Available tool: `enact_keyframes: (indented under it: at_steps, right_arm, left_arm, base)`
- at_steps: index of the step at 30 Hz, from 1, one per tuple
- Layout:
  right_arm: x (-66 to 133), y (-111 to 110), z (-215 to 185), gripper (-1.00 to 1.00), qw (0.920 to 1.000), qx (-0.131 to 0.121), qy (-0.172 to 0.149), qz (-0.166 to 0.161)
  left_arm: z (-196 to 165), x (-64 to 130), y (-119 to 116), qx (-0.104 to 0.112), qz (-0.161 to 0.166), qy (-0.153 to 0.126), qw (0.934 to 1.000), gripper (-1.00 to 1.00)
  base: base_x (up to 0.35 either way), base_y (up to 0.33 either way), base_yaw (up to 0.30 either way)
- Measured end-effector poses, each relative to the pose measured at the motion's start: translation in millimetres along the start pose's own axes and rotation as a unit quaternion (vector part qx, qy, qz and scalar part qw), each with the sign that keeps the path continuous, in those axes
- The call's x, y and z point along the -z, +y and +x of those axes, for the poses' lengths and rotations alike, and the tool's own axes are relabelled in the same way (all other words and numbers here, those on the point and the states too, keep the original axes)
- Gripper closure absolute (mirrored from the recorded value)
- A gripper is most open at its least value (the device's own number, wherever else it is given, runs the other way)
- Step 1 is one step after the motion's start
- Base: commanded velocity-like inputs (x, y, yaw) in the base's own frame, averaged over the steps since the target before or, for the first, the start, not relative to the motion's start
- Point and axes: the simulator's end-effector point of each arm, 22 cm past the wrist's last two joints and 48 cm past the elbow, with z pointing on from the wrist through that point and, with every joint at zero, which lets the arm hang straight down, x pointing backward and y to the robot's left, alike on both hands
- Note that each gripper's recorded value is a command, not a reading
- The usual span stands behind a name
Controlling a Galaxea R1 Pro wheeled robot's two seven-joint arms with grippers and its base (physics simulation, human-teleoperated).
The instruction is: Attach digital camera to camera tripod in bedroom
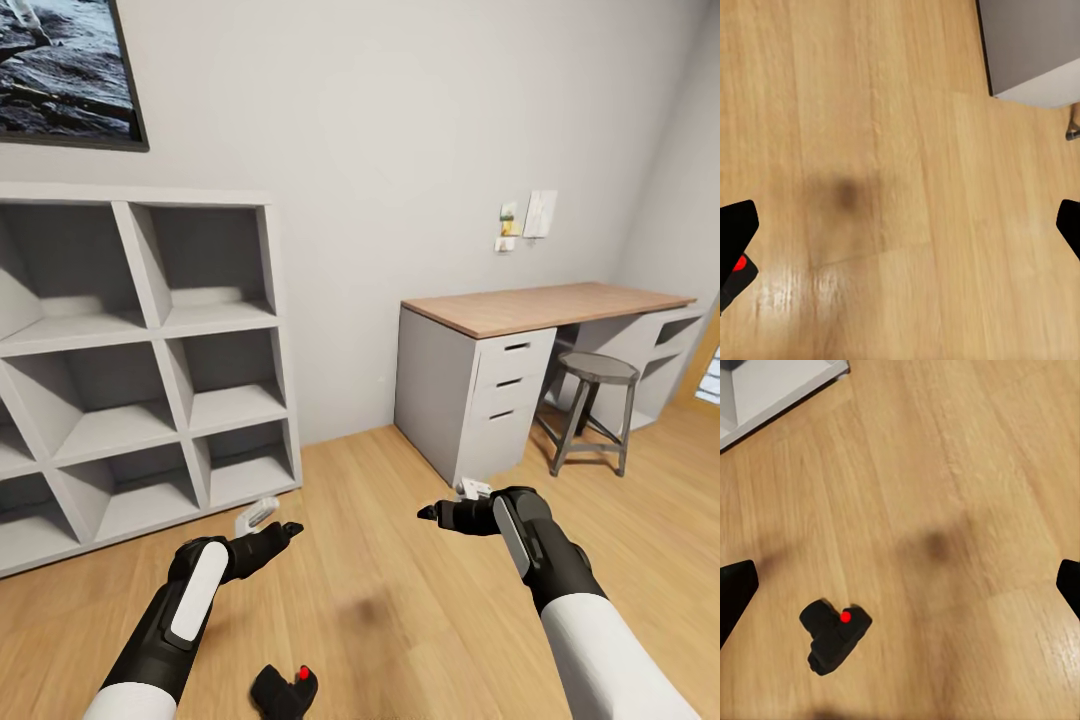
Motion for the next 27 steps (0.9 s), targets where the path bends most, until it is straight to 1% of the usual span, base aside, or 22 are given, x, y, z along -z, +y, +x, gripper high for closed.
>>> enact_keyframes:
  at_steps: [18, 27]
  right_arm:
    - [-23.9, -14.8, 31.1, -1.00, 1.0000, 0.000, 0.000, 0.000]
    - [-40.2, -23.6, 44.4, -1.00, 0.9998, -0.007, 0.017, 0.003]
  left_arm:
    - [26.5, -19.7, 25.6, 0.000, 0.000, 0.000, 1.0000, -1.00]
    - [37.8, -32.7, 38.4, 0.006, -0.010, 0.014, 0.9998, -1.00]
  base:
    - [0.000, 0.000, 0.000]
    - [0.000, 0.000, 0.000]
